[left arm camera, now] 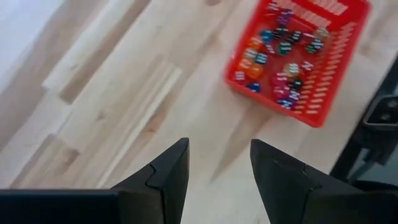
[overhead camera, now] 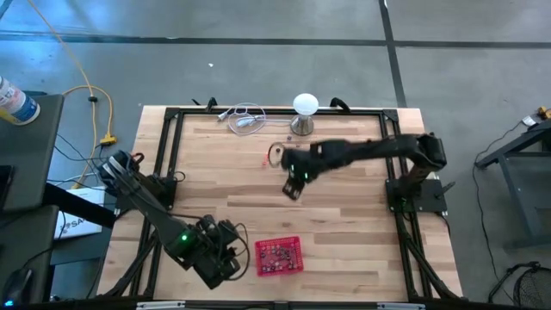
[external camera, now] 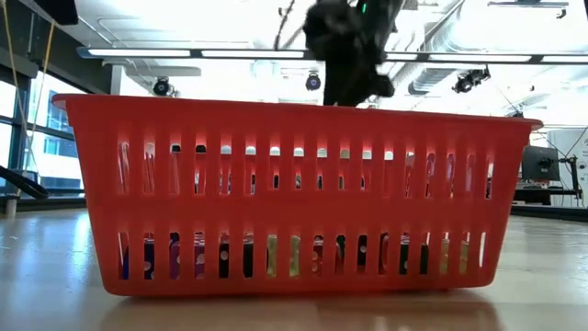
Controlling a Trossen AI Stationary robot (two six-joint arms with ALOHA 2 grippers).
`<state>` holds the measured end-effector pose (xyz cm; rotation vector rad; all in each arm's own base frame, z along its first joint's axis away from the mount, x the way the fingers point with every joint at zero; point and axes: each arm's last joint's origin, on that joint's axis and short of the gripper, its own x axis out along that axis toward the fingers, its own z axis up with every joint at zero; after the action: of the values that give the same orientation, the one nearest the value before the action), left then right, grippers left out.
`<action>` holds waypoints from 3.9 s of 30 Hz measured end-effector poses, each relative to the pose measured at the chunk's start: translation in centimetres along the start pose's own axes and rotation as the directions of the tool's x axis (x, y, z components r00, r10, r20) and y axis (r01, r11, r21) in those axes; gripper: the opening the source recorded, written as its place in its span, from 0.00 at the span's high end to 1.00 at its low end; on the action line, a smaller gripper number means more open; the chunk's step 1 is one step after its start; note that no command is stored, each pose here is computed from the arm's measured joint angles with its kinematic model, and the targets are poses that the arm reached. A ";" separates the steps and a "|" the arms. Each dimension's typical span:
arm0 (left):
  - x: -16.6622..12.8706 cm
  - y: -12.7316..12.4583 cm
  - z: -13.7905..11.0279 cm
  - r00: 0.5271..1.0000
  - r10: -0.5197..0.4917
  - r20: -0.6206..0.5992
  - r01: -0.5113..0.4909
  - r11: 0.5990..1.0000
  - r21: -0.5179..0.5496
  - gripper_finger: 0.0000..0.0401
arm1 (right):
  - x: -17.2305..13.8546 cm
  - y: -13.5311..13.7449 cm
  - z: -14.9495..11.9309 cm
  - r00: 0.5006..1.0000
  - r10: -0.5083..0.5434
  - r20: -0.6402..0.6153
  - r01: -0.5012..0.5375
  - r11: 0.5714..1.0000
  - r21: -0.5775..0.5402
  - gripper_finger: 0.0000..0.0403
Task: Pick & Place Dice
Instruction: Put the purple dice into the red bin
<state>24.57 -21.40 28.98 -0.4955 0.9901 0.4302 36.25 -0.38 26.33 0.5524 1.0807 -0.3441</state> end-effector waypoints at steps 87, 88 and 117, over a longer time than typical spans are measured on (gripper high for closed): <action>1.8 8.0 9.7 0.952 0.277 -0.130 -0.284 0.958 -0.043 0.59 | 5.8 -16.4 -6.8 0.939 -0.085 0.334 0.134 0.983 -0.127 0.60; 1.9 8.0 9.8 0.952 0.275 -0.137 -0.283 0.958 -0.041 0.59 | 6.1 -16.5 -7.1 0.931 -0.076 0.356 0.130 0.983 -0.128 0.60; 1.7 8.7 9.8 0.936 0.308 -0.171 -0.309 0.951 0.020 0.59 | 9.2 -19.0 -5.4 0.825 -0.081 0.559 0.160 0.983 -0.095 0.60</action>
<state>27.27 -8.53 30.23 -0.3879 1.2412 0.6814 26.40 -12.75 11.26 0.2302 0.5658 -0.5011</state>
